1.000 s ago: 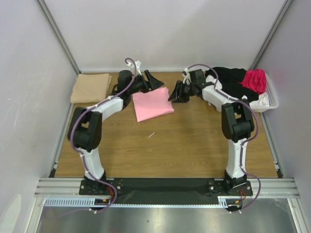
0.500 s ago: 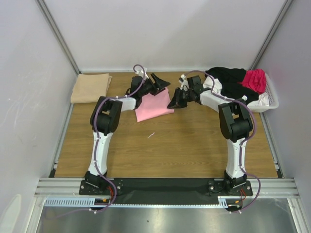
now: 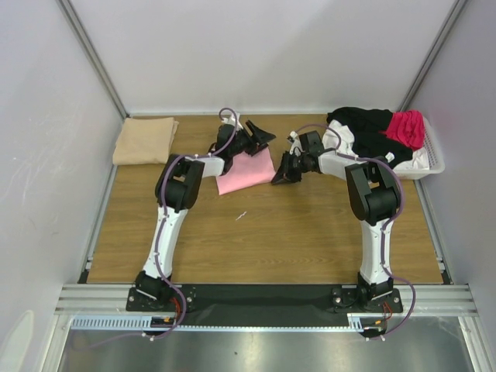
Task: Fold and stack the t-shirts
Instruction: Fold the tshirt
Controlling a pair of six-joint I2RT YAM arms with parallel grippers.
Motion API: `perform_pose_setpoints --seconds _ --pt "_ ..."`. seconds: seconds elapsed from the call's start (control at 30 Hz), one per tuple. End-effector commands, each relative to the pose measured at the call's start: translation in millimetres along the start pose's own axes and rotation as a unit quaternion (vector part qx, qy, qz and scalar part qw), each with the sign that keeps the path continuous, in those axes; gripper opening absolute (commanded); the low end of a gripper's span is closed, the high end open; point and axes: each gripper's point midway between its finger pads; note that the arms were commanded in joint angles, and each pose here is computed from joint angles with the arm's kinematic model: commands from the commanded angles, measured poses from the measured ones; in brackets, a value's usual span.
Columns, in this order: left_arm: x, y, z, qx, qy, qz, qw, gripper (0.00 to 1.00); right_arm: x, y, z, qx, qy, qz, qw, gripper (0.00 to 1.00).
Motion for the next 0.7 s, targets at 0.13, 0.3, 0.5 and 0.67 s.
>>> perform_pose_setpoints --seconds 0.13,0.3,0.5,0.67 --pt "-9 -9 -11 -0.017 -0.002 0.007 1.0 0.7 16 3 -12 0.017 -0.022 0.006 1.0 0.1" --pt "-3 -48 -29 -0.055 0.003 0.034 0.998 0.71 40 34 -28 0.042 -0.041 -0.012 0.998 0.11" --pt "37 -113 -64 -0.117 -0.005 0.055 0.992 0.72 69 76 -65 0.078 -0.1 -0.036 0.991 0.2" --pt "94 -90 -65 -0.143 -0.001 -0.06 0.988 0.73 54 77 -83 0.073 -0.121 -0.05 0.989 0.24"
Point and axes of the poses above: each gripper's point midway between its finger pads, its own x axis back along the fingers, its own y axis along the line the jaws close on, z = x × y, and after that the axes turned 1 degree about -x, right-handed
